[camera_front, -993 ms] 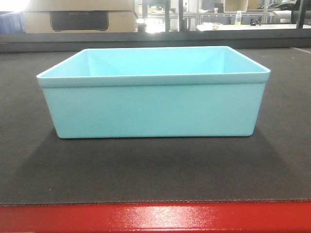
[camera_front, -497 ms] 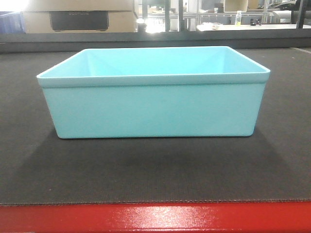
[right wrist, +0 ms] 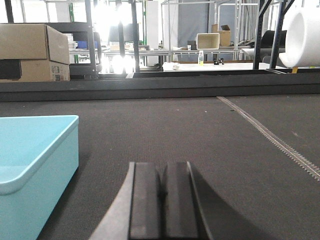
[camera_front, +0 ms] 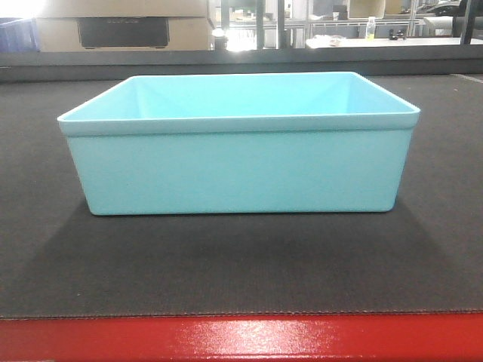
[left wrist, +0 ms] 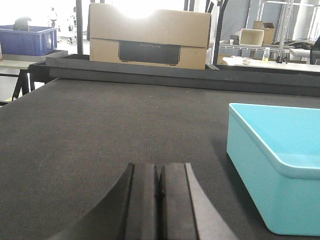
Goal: Fetch blue bin and place on conveyor start
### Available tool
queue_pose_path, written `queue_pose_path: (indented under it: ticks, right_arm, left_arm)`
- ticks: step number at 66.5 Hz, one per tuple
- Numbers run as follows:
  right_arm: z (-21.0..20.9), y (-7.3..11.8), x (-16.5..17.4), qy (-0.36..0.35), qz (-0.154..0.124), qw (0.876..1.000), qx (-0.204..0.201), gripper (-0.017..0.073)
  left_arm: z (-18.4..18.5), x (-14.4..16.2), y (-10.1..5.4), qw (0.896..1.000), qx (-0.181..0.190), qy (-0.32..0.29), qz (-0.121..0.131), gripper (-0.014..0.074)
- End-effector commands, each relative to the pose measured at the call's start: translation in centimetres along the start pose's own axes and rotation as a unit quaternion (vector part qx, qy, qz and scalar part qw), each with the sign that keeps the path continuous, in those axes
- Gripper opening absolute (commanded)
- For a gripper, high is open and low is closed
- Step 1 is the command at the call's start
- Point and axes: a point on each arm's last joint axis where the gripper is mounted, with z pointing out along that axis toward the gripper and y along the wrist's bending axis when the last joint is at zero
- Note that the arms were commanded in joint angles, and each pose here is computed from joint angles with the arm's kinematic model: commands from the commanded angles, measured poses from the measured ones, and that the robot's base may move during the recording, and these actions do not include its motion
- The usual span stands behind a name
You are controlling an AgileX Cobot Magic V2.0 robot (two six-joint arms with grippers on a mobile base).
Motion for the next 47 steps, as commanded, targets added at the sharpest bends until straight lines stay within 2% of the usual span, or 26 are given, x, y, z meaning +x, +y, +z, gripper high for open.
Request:
queue_pose_path:
  ticks: [1, 47]
  right_arm:
    - [-0.02, -0.03, -0.17, -0.010, -0.001, 1.000, 0.002, -0.0162]
    - [-0.02, -0.03, -0.17, -0.010, -0.001, 1.000, 0.002, -0.0162]
  left_arm:
    - [-0.06, -0.32, 0.01, 1.000, -0.002, -0.014, 0.001, -0.0111]
    - [-0.06, -0.32, 0.01, 1.000, -0.002, -0.014, 0.001, -0.0111]
